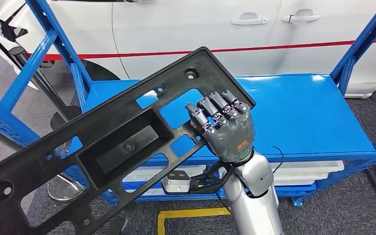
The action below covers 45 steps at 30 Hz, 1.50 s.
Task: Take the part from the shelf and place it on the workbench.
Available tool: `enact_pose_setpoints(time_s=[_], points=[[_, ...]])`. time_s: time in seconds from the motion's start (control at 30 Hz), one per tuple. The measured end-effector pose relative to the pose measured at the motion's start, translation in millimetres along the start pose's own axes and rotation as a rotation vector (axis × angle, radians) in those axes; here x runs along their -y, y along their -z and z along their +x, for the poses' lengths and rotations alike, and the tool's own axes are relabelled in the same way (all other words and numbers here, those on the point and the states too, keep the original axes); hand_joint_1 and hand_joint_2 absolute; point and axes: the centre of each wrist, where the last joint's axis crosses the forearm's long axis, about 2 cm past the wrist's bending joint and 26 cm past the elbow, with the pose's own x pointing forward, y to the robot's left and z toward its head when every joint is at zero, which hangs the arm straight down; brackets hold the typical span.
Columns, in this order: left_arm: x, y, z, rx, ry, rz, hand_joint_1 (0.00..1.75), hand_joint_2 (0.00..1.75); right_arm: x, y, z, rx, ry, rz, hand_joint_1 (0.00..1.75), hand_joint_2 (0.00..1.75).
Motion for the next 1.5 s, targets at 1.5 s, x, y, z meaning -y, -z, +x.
enact_pose_setpoints(time_s=[1.5], points=[[9.1, 5.6, 13.5, 0.02, 0.004, -0.025, 0.0, 1.75, -0.1, -1.1, 0.1, 0.009, -0.011, 0.011, 1.75, 1.75]])
